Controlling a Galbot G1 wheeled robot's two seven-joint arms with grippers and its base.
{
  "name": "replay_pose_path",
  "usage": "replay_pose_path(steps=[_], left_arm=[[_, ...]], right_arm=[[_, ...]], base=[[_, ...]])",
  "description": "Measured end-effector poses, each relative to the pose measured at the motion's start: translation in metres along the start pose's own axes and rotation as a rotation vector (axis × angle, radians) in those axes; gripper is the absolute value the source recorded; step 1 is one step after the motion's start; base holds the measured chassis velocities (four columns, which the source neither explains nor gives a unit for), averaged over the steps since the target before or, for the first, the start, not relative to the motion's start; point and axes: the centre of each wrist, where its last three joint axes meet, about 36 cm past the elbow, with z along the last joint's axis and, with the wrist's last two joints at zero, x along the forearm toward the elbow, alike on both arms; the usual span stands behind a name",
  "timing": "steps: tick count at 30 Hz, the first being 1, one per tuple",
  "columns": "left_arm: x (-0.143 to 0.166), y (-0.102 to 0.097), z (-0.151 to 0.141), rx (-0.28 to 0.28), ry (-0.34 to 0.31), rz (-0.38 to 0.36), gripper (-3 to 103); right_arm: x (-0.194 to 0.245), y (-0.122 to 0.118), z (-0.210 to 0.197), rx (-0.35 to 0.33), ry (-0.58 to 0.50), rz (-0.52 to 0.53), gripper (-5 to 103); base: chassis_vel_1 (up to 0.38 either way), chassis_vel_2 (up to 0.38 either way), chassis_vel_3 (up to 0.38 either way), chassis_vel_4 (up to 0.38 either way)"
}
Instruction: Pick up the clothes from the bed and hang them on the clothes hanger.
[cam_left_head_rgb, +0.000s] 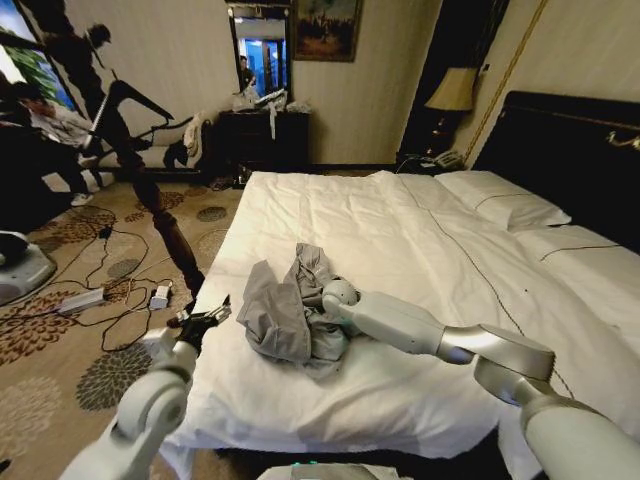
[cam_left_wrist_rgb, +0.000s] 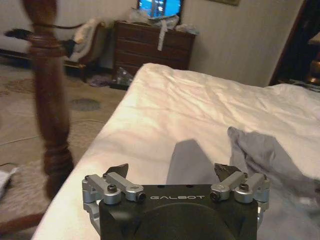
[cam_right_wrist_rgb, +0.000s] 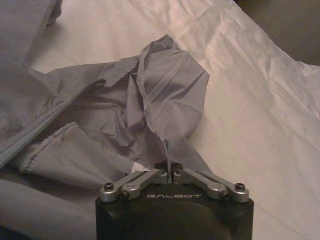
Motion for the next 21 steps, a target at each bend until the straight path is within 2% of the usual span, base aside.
replay_pose_path(steps=[2, 4, 8, 10, 14, 15, 18, 21], left_arm=[[-0.034, -0.005, -0.023, -0.008, 0.030, 0.012, 97], [-0.045, -0.011, -0.029, -0.010, 0.046, 0.020, 97], [-0.088, -0.055, -0.052, -0.051, 0.105, 0.066, 97], [-0.093, -0.061, -0.054, -0.064, 0.112, 0.066, 97], [-0.122, -0.099, -0.064, -0.174, 0.190, 0.028, 96], [-0.122, -0.099, -0.064, -0.174, 0.190, 0.028, 96], [-0.148, -0.133, -0.076, -0.207, 0.270, 0.005, 93], [-0.161, -0.144, -0.076, -0.209, 0.291, -0.003, 97]], right_arm=[[-0.001, -0.001, -0.002, -0.005, -0.001, 0.004, 0], [-0.002, -0.001, -0.003, -0.007, -0.001, 0.006, 0], [-0.005, -0.001, -0.003, -0.025, 0.002, 0.015, 0], [-0.005, -0.001, -0.002, -0.029, 0.004, 0.017, 0], [-0.007, -0.013, 0.010, -0.039, 0.019, 0.037, 0], [-0.007, -0.013, 0.010, -0.039, 0.019, 0.037, 0], [-0.008, -0.023, 0.023, -0.043, 0.033, 0.053, 0], [-0.008, -0.027, 0.027, -0.045, 0.038, 0.058, 0]], base=[[0.000, 0.000, 0.000, 0.000], [0.000, 0.000, 0.000, 0.000], [0.000, 0.000, 0.000, 0.000], [0.000, 0.000, 0.000, 0.000], [0.000, 0.000, 0.000, 0.000], [0.000, 0.000, 0.000, 0.000], [0.000, 0.000, 0.000, 0.000], [0.000, 0.000, 0.000, 0.000]])
